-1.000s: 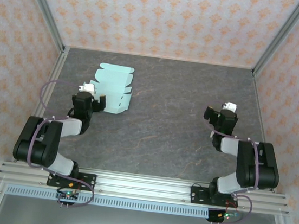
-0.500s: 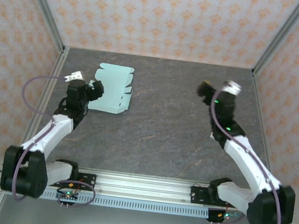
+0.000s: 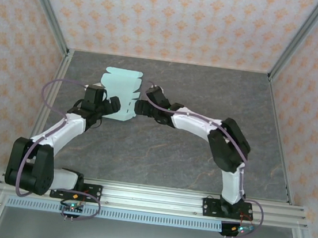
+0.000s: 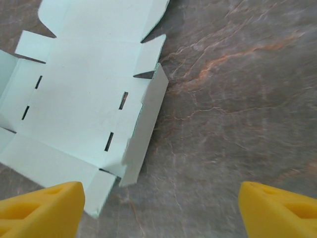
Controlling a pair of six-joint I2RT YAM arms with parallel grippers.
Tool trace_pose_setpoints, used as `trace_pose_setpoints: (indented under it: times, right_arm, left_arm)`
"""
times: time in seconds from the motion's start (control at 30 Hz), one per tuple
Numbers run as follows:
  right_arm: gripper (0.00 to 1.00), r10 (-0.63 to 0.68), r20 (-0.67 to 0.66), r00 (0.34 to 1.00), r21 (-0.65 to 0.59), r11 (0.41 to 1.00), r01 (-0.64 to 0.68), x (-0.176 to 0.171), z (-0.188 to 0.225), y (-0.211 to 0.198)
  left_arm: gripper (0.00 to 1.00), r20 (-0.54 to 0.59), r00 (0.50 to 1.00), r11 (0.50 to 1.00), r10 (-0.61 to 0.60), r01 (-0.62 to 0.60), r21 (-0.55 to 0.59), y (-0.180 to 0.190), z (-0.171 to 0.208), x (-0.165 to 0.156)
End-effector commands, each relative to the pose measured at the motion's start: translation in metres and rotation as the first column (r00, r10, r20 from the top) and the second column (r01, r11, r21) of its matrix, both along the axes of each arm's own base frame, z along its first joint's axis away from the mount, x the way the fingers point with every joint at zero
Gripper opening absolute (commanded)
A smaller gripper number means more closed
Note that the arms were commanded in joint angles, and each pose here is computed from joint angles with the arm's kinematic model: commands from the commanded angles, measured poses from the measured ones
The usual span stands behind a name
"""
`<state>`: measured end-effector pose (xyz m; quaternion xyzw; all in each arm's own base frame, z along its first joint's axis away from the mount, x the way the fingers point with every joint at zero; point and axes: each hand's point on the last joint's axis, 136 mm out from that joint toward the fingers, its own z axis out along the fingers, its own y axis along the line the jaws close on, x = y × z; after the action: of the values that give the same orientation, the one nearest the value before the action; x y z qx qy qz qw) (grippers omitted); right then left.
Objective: Fold the paper box
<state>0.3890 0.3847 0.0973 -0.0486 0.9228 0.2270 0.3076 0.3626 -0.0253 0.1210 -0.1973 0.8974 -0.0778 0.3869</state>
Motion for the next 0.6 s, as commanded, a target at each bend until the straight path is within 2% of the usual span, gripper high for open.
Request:
trace_pose_setpoints:
  times: [0.0, 0.17, 0.27, 0.47, 0.57]
  right_arm:
    - [0.78, -0.047, -0.073, 0.996, 0.059, 0.997, 0.052, 0.012, -0.009, 0.016]
    - [0.67, -0.057, -0.111, 0.992, 0.057, 0.996, 0.063, 0.025, -0.031, 0.033]
    - [0.54, -0.066, -0.122, 0.990, 0.041, 0.997, 0.071, 0.030, -0.043, 0.036]
    - [0.22, -0.069, -0.141, 0.988, 0.071, 0.994, 0.080, 0.035, -0.046, 0.035]
    - [0.13, -0.052, -0.131, 0.990, 0.090, 0.994, 0.064, 0.036, -0.037, 0.025]
  left_arm:
    - [0.88, 0.010, 0.999, 0.998, 0.042, -0.043, 0.045, 0.013, 0.008, -0.009]
    - [0.88, 0.009, 0.999, 0.998, 0.041, -0.041, 0.042, 0.013, 0.008, -0.013]
    - [0.88, 0.001, 0.999, 0.998, 0.042, -0.042, 0.037, 0.012, 0.006, -0.016]
    - [0.88, 0.004, 0.999, 0.999, 0.037, -0.037, 0.023, 0.010, 0.008, -0.020]
    - [0.88, 0.010, 1.000, 1.000, 0.029, -0.029, 0.013, 0.008, 0.011, -0.023]
